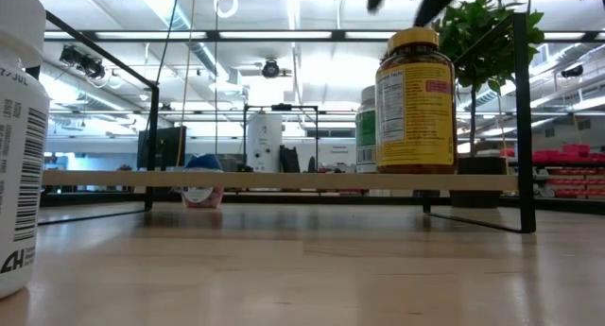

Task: Pick and place medicine bottles onto shelf by color
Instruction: Put the blue medicine bottle on the shelf

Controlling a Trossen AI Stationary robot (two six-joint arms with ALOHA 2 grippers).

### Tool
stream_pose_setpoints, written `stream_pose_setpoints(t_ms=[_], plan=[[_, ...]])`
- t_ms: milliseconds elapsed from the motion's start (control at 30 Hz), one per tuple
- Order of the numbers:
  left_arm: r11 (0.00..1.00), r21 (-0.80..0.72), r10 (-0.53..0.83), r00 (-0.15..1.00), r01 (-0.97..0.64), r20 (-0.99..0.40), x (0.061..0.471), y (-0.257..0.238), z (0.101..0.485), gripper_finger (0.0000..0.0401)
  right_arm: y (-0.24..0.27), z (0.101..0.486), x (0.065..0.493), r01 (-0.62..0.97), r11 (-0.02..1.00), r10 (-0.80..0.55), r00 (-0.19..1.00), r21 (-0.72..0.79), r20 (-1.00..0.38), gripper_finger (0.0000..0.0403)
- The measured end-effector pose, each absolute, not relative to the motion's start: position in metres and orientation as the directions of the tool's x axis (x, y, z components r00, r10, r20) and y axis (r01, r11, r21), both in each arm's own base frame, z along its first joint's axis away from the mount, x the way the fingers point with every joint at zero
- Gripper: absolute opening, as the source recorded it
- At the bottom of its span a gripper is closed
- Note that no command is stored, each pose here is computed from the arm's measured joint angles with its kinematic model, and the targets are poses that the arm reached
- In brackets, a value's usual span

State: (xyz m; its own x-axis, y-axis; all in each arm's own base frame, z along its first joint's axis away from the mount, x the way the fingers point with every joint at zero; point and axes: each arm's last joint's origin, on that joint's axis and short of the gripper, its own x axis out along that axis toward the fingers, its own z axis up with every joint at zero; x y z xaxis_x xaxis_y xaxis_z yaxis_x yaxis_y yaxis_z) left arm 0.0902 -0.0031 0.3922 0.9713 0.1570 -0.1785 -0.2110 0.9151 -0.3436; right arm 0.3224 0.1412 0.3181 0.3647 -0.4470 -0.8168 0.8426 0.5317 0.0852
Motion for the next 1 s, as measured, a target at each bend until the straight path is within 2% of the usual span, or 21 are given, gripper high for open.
stream_pose_setpoints(t_ms=[167, 267, 433, 600, 767, 1000], plan=[[0.927, -0.367, 0.014, 0.983, -0.081, -0.181, 0.096, -0.008, 0.393, 0.0192, 0.14, 0.35, 0.326, 0.787, 0.602, -0.408, 0.446, 0.133, -0.796, 0.0317], [0.926, -0.374, -0.038, 0.971, -0.054, -0.235, 0.105, -0.011, 0.388, 0.0194, 0.135, 0.365, 0.328, 0.769, 0.621, -0.406, 0.482, 0.152, -0.776, 0.0316], [0.933, -0.328, 0.018, 0.931, -0.146, -0.364, 0.125, -0.01, 0.375, 0.0196, 0.129, 0.387, 0.332, 0.755, 0.604, -0.39, 0.558, 0.253, -0.733, 0.0316], [0.939, -0.255, 0.093, 0.882, -0.232, -0.462, 0.149, -0.001, 0.371, 0.0211, 0.132, 0.4, 0.335, 0.706, 0.636, -0.357, 0.626, 0.311, -0.693, 0.0316], [0.938, -0.148, 0.155, 0.763, -0.312, -0.627, 0.164, 0.013, 0.389, 0.0236, 0.133, 0.401, 0.337, 0.684, 0.662, -0.35, 0.643, 0.305, -0.682, 0.0316], [0.932, 0.031, 0.226, 0.512, -0.361, -0.829, 0.195, 0.052, 0.393, 0.0254, 0.132, 0.401, 0.337, 0.651, 0.722, -0.358, 0.642, 0.235, -0.677, 0.0316]])
